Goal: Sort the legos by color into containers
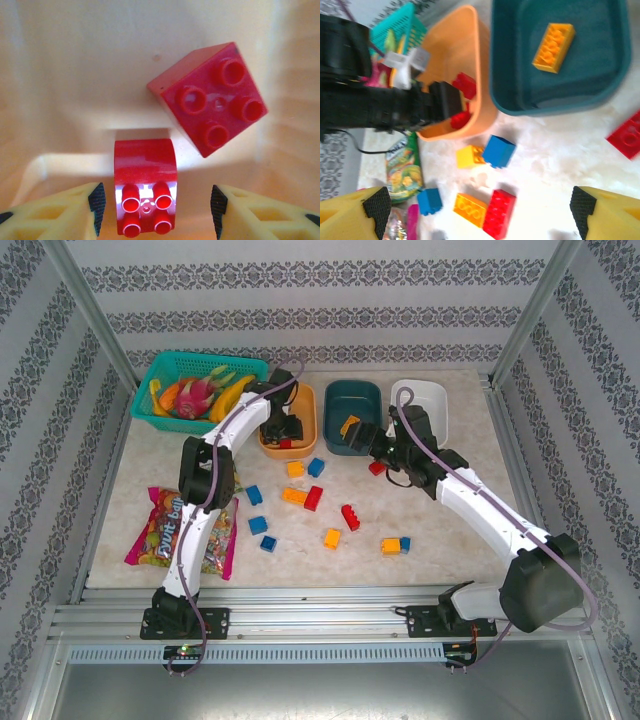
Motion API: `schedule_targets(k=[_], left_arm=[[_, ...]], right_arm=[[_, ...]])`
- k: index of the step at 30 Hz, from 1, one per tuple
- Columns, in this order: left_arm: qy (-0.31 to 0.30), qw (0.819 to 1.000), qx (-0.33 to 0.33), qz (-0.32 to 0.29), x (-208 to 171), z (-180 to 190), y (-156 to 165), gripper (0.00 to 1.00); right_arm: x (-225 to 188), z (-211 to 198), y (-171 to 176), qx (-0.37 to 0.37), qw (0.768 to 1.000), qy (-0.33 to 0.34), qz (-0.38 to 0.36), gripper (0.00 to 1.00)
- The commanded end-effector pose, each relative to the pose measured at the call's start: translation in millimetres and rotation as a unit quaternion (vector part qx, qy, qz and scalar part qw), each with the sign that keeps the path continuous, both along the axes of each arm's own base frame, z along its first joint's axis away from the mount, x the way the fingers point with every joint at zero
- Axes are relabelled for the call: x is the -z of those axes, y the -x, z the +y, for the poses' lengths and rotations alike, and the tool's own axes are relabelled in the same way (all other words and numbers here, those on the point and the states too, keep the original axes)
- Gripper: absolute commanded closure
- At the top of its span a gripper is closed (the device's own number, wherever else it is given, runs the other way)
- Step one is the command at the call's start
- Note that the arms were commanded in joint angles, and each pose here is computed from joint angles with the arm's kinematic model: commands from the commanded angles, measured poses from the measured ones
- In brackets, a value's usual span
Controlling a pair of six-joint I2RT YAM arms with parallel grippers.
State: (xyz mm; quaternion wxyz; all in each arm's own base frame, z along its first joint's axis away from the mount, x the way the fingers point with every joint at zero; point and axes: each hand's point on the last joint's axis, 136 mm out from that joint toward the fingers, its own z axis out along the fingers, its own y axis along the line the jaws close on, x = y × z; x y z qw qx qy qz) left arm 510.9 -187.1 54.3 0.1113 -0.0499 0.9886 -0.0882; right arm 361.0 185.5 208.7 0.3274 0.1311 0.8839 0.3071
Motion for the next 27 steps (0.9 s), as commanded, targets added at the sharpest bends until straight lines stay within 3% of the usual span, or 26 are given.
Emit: schedule_targets(k=[1, 5, 8, 13, 21, 27], left_arm=[[0.019, 1.000, -0.009, -0.020, -33.0, 2.4, -3.5, 0.38], [0.057, 0.996, -0.016, -0.071, -81.8, -7.4, -9.2, 0.36], [0.096, 0.988, -0.010, -0.116, -126.1, -20.7, -4.3, 0.36], [0.198, 0.962, 0.060, -0.179, -183.3, -69.8, 44.1, 0.31], [0.274, 0.941, 0.120, -0.159, -172.2, -98.5, 170.2, 0.26], [0.270, 0.946, 0.113, -0.140, -157.6, -86.6, 211.7, 0.27]], right_arm=[[0.5, -26.5, 16.1, 0.033, 0.998, 0.053, 0.032, 0.07], [10.8, -56.9, 45.1, 0.074, 0.987, 0.107, 0.090, 0.11], [32.5, -88.7, 78.3, 0.130, 0.964, 0.146, 0.181, 0.14], [90.9, -103.0, 117.7, 0.162, 0.933, 0.117, 0.300, 0.15], [150.2, -94.2, 133.9, 0.153, 0.903, 0.069, 0.396, 0.19], [177.0, -94.8, 153.5, 0.142, 0.880, 0.083, 0.446, 0.32]])
